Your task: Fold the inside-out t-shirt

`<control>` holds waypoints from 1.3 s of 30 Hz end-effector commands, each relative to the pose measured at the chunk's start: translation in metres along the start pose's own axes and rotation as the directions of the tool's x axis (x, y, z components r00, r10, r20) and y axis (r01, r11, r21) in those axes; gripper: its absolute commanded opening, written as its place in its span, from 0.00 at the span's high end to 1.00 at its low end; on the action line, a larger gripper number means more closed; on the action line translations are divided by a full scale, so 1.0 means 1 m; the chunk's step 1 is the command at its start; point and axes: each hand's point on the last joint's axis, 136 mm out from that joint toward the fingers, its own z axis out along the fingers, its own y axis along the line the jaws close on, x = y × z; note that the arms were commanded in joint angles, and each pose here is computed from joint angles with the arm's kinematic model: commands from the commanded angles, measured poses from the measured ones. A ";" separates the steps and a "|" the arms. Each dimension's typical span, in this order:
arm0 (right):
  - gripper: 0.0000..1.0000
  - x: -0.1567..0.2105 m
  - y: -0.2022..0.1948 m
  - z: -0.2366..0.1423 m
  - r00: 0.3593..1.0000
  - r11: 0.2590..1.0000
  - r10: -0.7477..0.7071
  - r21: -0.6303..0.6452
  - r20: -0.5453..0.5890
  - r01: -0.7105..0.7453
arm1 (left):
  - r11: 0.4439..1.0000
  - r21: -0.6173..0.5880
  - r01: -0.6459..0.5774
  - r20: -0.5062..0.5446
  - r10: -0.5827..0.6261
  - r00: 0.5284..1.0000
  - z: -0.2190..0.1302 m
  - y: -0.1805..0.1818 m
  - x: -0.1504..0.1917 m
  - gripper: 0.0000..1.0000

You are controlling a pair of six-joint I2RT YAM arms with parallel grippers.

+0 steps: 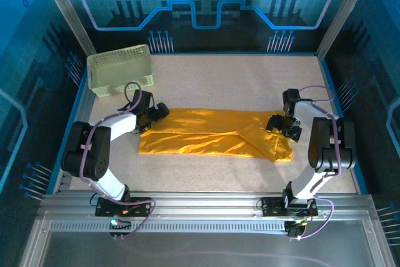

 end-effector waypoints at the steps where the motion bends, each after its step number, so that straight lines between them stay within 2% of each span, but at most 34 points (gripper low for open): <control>1: 0.14 0.003 0.008 0.002 0.999 1.000 -0.026 -0.008 -0.034 0.025 | 0.994 -0.111 -0.001 -0.053 -0.005 0.999 0.004 0.033 0.014 0.01; 6: 0.17 0.002 0.007 0.006 0.998 0.999 -0.037 0.024 -0.044 0.038 | 0.994 -0.108 0.003 -0.047 -0.008 0.999 0.002 0.034 0.014 0.01; 9: 0.22 0.004 0.015 0.008 0.997 0.999 -0.051 0.006 -0.056 0.051 | 0.995 -0.104 0.006 -0.045 -0.010 0.999 0.002 0.034 0.014 0.01; 12: 0.32 0.009 0.021 0.013 0.996 0.998 -0.060 -0.015 -0.072 0.059 | 0.994 -0.105 0.008 -0.046 -0.013 0.999 0.002 0.034 0.014 0.01; 15: 0.46 0.014 0.026 0.018 0.994 0.997 -0.065 -0.039 -0.089 0.062 | 0.995 -0.104 0.010 -0.045 -0.014 0.999 0.002 0.034 0.014 0.01; 19: 0.74 0.013 0.027 0.017 0.995 0.997 -0.065 -0.049 -0.078 0.062 | 0.994 -0.105 0.010 -0.045 -0.015 0.999 0.001 0.035 0.014 0.01; 25: 0.98 0.004 0.019 -0.006 0.998 0.998 -0.067 -0.023 -0.004 0.067 | 0.995 -0.099 0.010 -0.052 -0.015 0.999 0.002 0.035 0.016 0.01; 31: 1.00 -0.010 0.001 -0.041 0.994 0.997 -0.066 0.054 0.092 0.061 | 0.999 -0.044 -0.008 -0.080 0.005 0.997 0.002 0.020 0.027 0.01; 39: 1.00 -0.025 -0.023 -0.072 0.986 0.969 -0.122 0.231 0.117 0.092 | 0.988 -0.025 -0.153 -0.054 0.152 0.987 -0.025 -0.015 0.040 0.01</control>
